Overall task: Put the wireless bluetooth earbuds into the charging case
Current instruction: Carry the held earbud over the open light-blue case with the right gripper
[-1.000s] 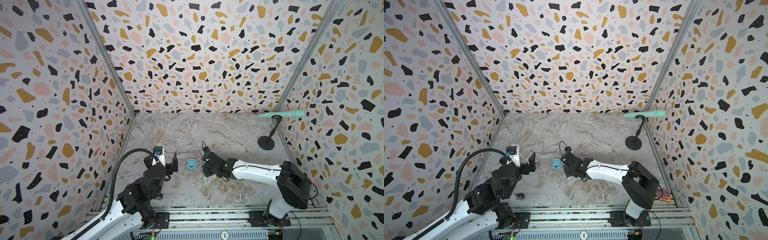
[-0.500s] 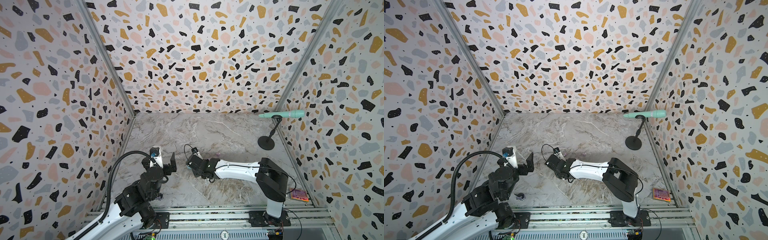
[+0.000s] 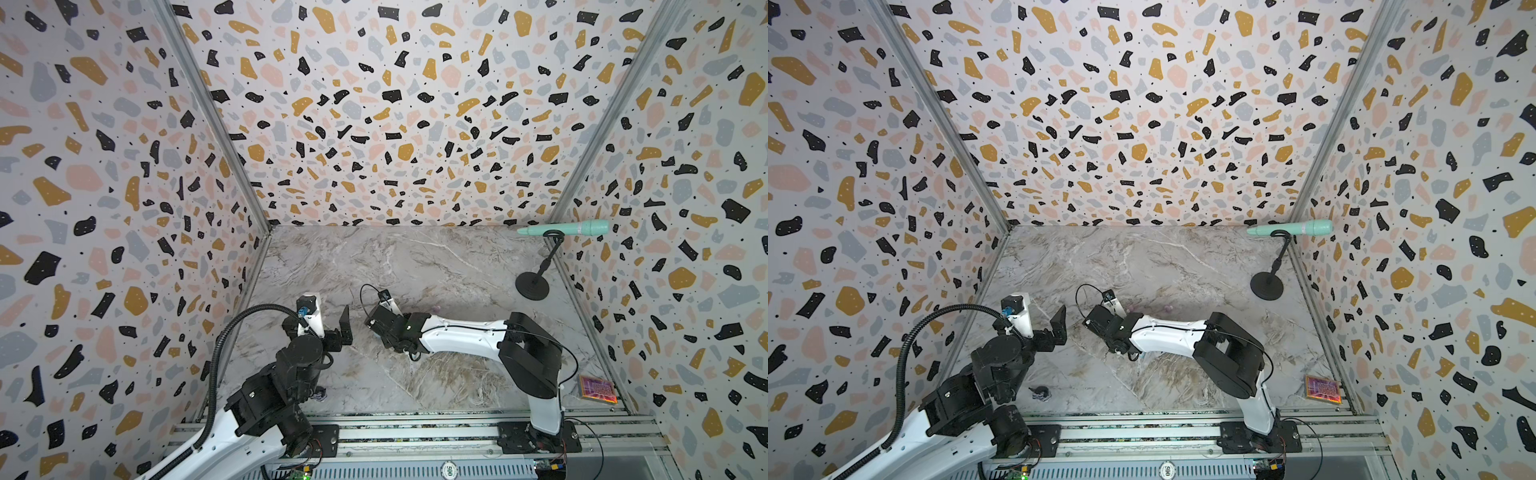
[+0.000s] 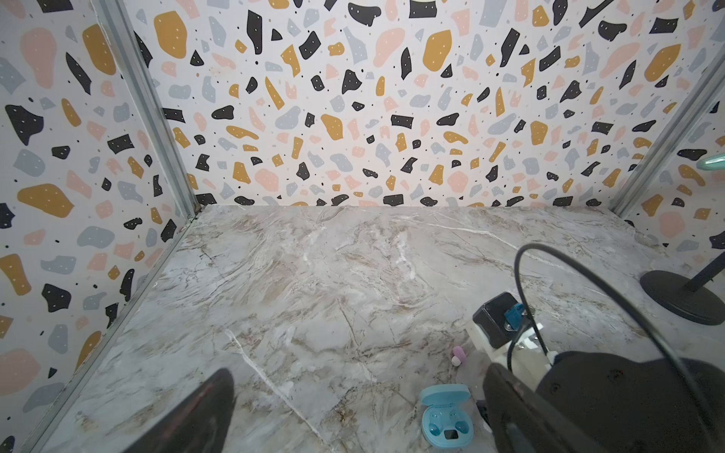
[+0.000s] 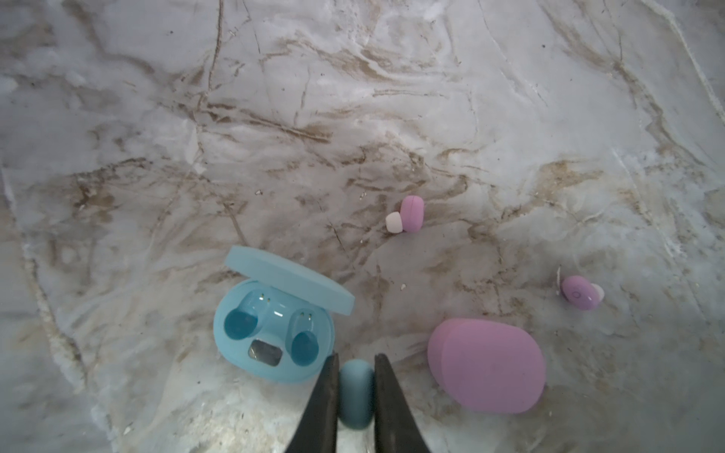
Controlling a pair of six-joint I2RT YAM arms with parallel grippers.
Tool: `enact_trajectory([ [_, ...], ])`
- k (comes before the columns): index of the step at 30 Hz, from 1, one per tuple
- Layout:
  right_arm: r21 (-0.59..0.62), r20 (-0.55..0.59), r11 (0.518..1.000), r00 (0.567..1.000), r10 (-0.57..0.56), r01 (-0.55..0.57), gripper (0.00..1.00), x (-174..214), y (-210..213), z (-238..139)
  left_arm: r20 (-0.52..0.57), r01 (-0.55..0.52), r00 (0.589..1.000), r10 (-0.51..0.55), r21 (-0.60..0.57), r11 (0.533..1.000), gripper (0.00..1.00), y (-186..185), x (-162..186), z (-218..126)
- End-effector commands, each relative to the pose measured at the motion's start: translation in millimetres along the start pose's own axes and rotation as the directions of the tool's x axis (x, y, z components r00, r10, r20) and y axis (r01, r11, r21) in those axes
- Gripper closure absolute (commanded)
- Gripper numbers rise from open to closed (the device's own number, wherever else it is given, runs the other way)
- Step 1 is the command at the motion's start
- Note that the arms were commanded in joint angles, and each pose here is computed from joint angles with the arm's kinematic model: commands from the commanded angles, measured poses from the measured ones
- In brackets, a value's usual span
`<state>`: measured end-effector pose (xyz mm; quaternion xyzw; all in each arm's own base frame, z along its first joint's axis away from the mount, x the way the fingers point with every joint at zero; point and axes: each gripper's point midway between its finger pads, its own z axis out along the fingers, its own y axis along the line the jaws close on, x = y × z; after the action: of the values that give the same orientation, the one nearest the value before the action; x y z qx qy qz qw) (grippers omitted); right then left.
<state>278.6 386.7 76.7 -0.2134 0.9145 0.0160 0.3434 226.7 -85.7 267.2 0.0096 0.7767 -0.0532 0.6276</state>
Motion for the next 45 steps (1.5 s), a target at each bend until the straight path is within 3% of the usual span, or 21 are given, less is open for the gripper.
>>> enact_trajectory([
  [1,0.017,0.019,1.000,1.000,-0.020,0.020,0.83,-10,1,-3,0.060,0.052,0.997,-0.050,-0.041,0.998,0.00,12,-12,-5],
  [15,0.009,0.015,1.000,0.999,-0.030,0.030,0.84,-15,7,8,0.189,0.171,0.972,-0.138,-0.168,0.971,0.00,56,-29,-28],
  [45,0.018,0.000,0.998,0.998,-0.063,0.063,0.84,-7,14,21,0.184,0.158,0.974,-0.132,-0.133,0.978,0.00,50,-29,-27],
])
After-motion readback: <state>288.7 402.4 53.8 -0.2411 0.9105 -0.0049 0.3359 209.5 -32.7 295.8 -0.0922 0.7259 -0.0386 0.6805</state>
